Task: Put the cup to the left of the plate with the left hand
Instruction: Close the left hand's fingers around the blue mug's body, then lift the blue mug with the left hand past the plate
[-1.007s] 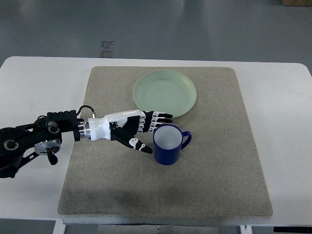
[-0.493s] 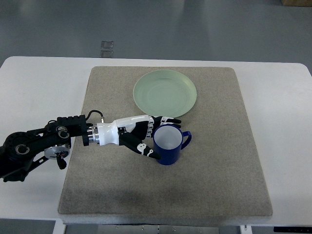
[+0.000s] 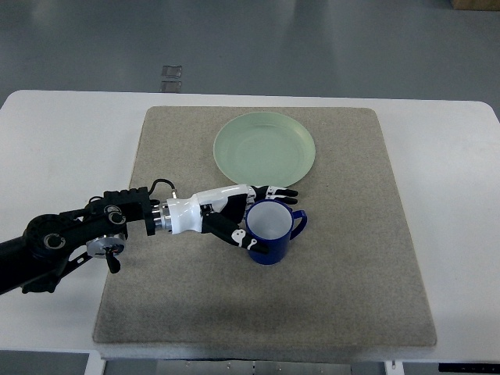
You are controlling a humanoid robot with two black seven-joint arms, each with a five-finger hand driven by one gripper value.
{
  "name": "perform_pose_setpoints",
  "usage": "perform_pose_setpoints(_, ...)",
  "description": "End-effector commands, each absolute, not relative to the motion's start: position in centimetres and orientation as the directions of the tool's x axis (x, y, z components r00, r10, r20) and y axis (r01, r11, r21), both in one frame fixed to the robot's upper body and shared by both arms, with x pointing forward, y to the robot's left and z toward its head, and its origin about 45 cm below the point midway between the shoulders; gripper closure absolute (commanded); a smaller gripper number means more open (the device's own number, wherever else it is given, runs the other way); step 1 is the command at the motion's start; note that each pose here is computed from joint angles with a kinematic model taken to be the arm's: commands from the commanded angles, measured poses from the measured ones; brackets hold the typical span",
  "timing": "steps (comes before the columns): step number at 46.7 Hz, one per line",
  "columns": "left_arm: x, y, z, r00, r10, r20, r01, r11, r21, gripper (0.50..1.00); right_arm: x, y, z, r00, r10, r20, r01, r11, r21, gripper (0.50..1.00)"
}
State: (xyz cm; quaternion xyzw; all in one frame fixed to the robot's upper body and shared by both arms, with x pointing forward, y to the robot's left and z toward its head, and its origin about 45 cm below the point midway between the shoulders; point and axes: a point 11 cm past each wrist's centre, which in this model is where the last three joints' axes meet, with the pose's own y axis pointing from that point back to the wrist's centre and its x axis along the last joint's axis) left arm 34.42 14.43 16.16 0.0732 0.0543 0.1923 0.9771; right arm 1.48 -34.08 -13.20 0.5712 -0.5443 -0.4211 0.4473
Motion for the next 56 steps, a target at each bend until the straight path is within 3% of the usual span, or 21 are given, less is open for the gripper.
perform_pose_setpoints(1,34.33,14.17,16.08,0.921,0.38,-0.081,-0.364,0.917,0.164,0.51,1.48,-34.08,-13.2,0.053,-0.999,0.006,-0.245,-0.007,0.969,0.568)
perform_pose_setpoints(23,34.02,13.36,15.87,0.926,0.366,-0.09,-0.349,0.923,0.163,0.527,1.48,-34.08,-13.2,0.053,-0.999,0.006,-0.245,-0.007,0.969,0.568)
perform_pose_setpoints(29,34.1,13.45,15.72,0.924,0.372,-0.088,-0.355,0.92,0.169,0.606,1.48,-34.08,-13.2,0.053,-0.999,0.006,-0.245,-0.007,0.969,0.568)
perform_pose_setpoints(40,34.17,13.4,15.58,0.923,0.375,-0.089,-0.357,0.918,0.17,0.686,1.48,-34.08,-13.2,0.053,-0.999,0.006,-0.245,-0.007,0.969,0.568)
perform_pose_setpoints(42,34.18,13.4,15.57,0.923,0.376,-0.087,-0.358,0.918,0.171,0.722,1.48,-34.08,-13.2,0.053,-0.999,0.006,-0.245,-0.007,0.969,0.568)
perform_pose_setpoints(47,34.17,13.34,15.58,0.923,0.375,-0.089,-0.357,0.918,0.17,0.748,1.48,-34.08,-13.2,0.053,-0.999,0.006,-0.245,-0.007,0.969,0.568)
perform_pose_setpoints(56,34.51,13.34,16.03,0.919,0.384,-0.088,-0.369,0.917,0.153,0.748,1.48,-34.08,-13.2,0.053,-0.999,0.006,-0.245,-0.007,0.969,0.568)
